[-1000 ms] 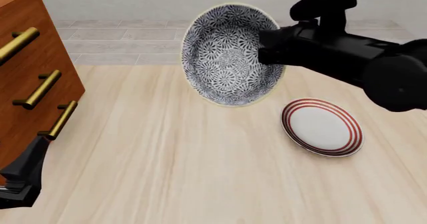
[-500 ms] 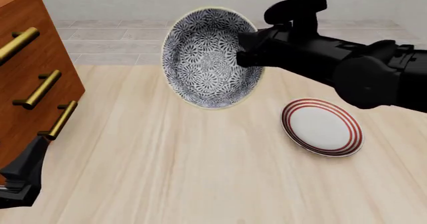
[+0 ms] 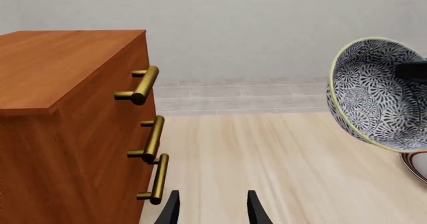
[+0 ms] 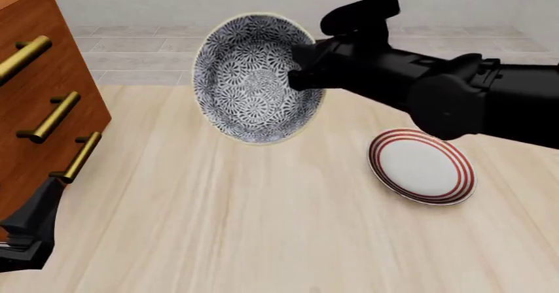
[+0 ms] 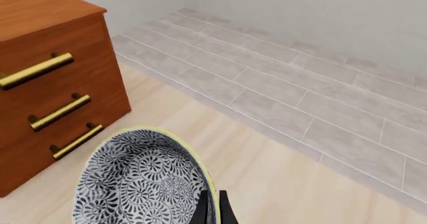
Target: Put the bowl on top of the cabinet.
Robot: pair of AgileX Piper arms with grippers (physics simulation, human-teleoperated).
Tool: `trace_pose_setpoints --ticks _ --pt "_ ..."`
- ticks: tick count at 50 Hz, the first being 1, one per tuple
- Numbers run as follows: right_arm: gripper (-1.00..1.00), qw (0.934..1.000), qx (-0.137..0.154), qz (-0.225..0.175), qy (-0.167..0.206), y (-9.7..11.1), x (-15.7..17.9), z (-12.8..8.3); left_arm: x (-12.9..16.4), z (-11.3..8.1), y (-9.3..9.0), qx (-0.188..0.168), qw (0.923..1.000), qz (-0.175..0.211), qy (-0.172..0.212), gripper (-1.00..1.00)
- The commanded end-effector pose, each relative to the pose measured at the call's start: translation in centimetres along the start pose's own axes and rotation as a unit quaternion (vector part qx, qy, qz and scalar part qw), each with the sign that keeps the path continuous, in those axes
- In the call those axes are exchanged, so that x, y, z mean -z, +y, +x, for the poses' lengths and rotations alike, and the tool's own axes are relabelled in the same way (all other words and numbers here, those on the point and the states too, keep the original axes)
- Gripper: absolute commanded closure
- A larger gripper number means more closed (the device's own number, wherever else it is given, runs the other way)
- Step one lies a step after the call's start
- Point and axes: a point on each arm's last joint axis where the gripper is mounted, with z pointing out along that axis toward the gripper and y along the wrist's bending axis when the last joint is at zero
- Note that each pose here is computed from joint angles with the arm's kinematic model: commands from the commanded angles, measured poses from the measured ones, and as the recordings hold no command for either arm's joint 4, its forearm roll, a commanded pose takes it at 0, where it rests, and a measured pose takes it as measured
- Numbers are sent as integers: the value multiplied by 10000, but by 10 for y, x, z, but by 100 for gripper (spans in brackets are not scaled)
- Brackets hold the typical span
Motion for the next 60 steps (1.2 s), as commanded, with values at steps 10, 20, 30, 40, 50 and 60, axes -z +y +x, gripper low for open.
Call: trace_pose_setpoints --ticks 10,20,30,40,50,60 --pt "100 9995 204 -140 -179 11 -7 3 0 0 0 -6 10000 -2 1 -100" --pt "100 9986 423 -159 -267 13 -6 6 0 0 0 6 10000 -17 -5 -100" --pt "100 9979 534 -162 -325 14 -2 9 1 0 0 23 10000 -33 -27 -100" --pt "100 9975 594 -154 -340 14 0 12 0 -5 -1 405 9989 126 -194 -100" --pt "100 9977 558 -119 -358 11 3 9 -12 -15 -6 330 9982 405 -285 -100" --pt "100 9976 563 -80 -382 9 5 7 -20 -52 -17 568 9912 1034 -606 -100"
